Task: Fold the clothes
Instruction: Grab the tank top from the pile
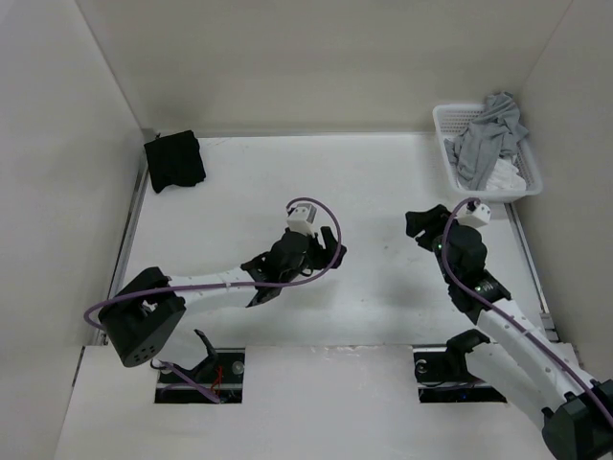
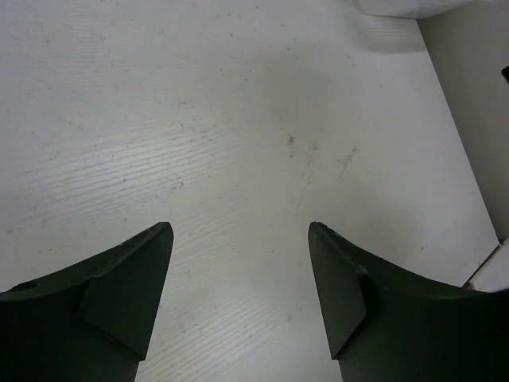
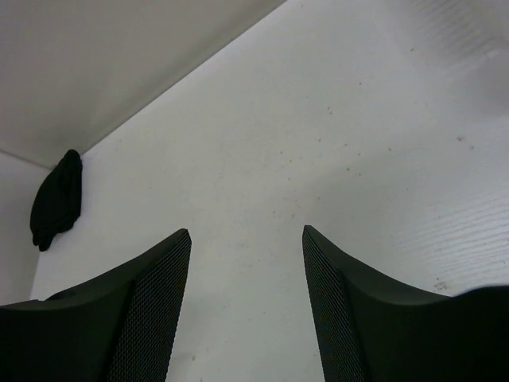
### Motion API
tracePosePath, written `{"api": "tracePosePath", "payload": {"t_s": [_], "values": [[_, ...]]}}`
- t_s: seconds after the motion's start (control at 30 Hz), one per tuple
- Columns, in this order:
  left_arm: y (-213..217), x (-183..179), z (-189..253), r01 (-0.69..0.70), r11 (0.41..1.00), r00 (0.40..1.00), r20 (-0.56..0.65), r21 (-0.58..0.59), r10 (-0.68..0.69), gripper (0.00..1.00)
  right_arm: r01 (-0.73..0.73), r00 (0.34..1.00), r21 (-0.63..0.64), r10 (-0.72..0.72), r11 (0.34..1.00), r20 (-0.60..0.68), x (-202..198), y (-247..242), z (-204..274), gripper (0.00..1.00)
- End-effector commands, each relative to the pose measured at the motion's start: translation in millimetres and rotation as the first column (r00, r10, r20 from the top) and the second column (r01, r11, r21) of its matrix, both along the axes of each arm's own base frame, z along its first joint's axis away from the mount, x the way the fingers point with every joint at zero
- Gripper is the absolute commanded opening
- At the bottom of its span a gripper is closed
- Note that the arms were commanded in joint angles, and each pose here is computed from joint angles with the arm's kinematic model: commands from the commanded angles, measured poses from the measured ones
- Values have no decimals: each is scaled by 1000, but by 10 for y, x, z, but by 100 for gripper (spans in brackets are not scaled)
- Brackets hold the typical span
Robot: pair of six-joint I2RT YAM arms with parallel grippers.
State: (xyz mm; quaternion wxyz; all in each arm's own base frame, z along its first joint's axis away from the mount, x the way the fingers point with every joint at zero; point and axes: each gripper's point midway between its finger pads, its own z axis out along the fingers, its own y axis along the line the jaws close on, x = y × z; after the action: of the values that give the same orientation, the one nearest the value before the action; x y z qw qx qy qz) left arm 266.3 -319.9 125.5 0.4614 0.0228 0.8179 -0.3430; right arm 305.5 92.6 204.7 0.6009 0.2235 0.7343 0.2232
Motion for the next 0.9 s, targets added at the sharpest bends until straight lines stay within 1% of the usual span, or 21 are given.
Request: {"api": "tracePosePath", "payload": {"t_s": [0.0, 0.07, 0.13, 0.23, 0.27, 0.3, 0.33, 0.37, 0.4, 0.43, 0.5, 0.57, 0.6, 0.63, 0.67, 0.7, 0.73, 0.77, 0.8, 0.87], "values": [[4, -4, 57, 22, 999, 999, 33, -26, -21, 69, 37, 998, 29, -38, 999, 44, 54, -41, 222, 61], [-5, -8, 21, 30, 999, 999, 32, -18, -29, 69, 44, 998, 31, -45, 999, 42, 77, -52, 236, 58], [-37, -21, 2, 40, 999, 999, 35, -13, -39, 68, 51, 998, 23, -51, 998, 39, 120, -64, 251, 52], [-75, -55, -14, 53, 998, 998, 42, -15, -53, 66, 65, 998, 7, -65, 998, 27, 205, -89, 260, 36], [-84, -75, -3, 64, 998, 996, 58, -13, -63, 54, 75, 997, -4, -75, 997, 20, 273, -121, 290, 15], [-86, -80, -3, 66, 998, 996, 61, -12, -65, 52, 90, 996, -13, -89, 996, 15, 321, -160, 307, 8], [-96, -97, 14, 78, 997, 994, 81, -10, -76, 39, 122, 992, -19, -122, 992, 9, 399, -250, 357, 3], [-110, -112, 37, 88, 996, 991, 102, -10, -87, 26, 165, 986, -25, -165, 986, 3, 539, -393, 441, 0], [-105, -113, 43, 89, 996, 990, 112, -9, -87, 18, 202, 979, -32, -202, 979, 5, 644, -516, 500, 0], [-95, -110, 37, 85, 996, 990, 115, -8, -83, 14, 263, 965, -46, -263, 964, 12, 838, -737, 599, 0], [-64, -86, 21, 76, 997, 991, 113, -6, -75, 12, 336, 942, -58, -335, 940, 17, 1099, -1024, 678, 0], [-25, -58, 7, 66, 998, 991, 114, -2, -65, 14, 425, 905, -54, -425, 903, 16, 1492, -1453, 727, 2], [-8, -36, 11, 63, 998, 991, 117, -6, -62, 20, 463, 886, -60, -462, 884, 20, 1676, -1648, 745, 5], [8, -19, 6, 58, 998, 991, 117, -7, -57, 27, 486, 874, -67, -486, 871, 18, 1802, -1781, 747, 7], [19, -5, -7, 53, 999, 992, 115, -11, -51, 36, 521, 853, -81, -522, 849, 13, 1978, -2020, 742, 11], [24, 0, -19, 51, 999, 992, 115, -8, -50, 40, 559, 827, -100, -562, 823, 3, 2138, -2283, 708, 19], [18, -4, -21, 53, 999, 992, 115, -8, -52, 41, 572, 818, -104, -575, 814, -1, 2174, -2367, 694, 21], [16, 3, -38, 54, 999, 992, 115, -5, -53, 47, 606, 791, -112, -611, 788, -21, 2295, -2611, 614, 32], [18, 6, -44, 54, 999, 992, 114, -4, -53, 47, 624, 775, -115, -631, 773, -38, 2362, -2776, 544, 38], [42, 43, -77, 46, 999, 993, 109, 2, -46, 48, 636, 760, -133, -647, 760, -64, 2518, -2988, 412, 47]]}}
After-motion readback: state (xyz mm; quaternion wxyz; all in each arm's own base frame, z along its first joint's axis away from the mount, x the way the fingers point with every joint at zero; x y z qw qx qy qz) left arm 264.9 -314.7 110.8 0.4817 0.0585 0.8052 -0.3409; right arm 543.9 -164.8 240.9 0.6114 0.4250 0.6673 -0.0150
